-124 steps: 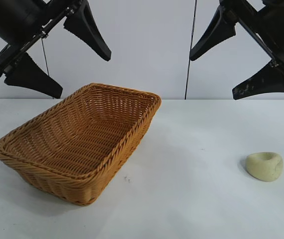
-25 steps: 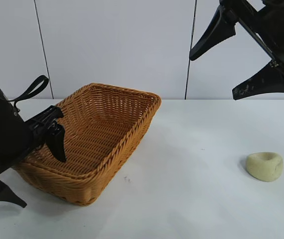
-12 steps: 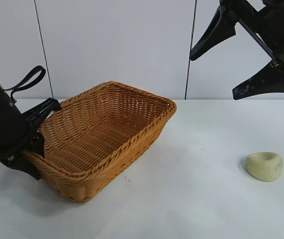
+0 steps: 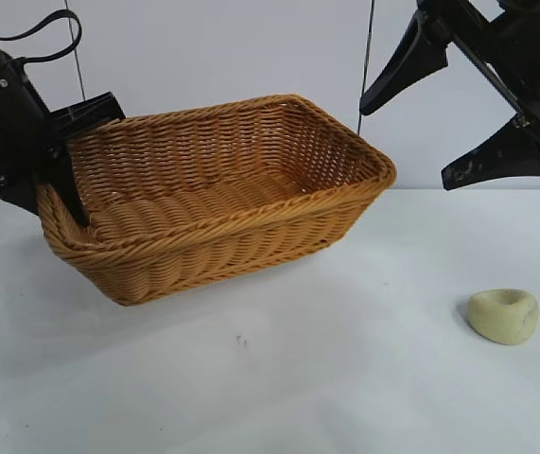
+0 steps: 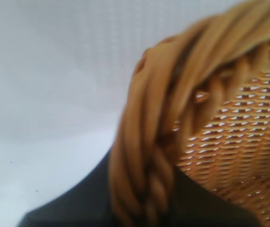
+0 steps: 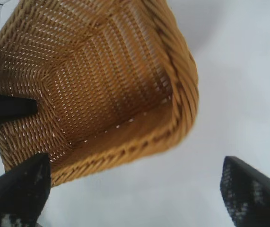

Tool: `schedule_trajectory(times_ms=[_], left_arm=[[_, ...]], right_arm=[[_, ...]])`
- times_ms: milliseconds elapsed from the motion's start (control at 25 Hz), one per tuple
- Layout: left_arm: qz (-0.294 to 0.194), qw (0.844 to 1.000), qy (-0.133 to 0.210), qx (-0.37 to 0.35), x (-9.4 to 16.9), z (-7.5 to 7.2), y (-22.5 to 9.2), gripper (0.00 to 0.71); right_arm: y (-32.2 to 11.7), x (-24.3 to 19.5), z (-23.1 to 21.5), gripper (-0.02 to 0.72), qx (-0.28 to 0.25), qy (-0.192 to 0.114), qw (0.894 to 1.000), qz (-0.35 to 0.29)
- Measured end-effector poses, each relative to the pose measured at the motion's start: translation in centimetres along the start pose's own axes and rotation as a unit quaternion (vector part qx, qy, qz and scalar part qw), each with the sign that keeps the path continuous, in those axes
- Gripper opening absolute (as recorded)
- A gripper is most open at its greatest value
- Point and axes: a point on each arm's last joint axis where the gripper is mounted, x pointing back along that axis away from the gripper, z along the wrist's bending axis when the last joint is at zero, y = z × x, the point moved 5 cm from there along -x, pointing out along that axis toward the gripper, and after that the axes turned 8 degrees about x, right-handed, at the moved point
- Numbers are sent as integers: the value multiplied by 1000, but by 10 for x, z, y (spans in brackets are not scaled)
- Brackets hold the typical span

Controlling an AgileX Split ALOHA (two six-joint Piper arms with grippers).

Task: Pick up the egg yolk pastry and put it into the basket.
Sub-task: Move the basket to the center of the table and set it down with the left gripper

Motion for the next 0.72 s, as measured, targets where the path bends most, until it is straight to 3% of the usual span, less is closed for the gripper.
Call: schedule_trajectory(times_ms=[240,720], left_arm=[[22,999,6,-46,-17,-16,-12,85],[51,997,32,-51,-62,2,-6,85]], right_arm=[[0,0,0,695,0,0,1000,0],[0,0,0,695,0,0,1000,0]])
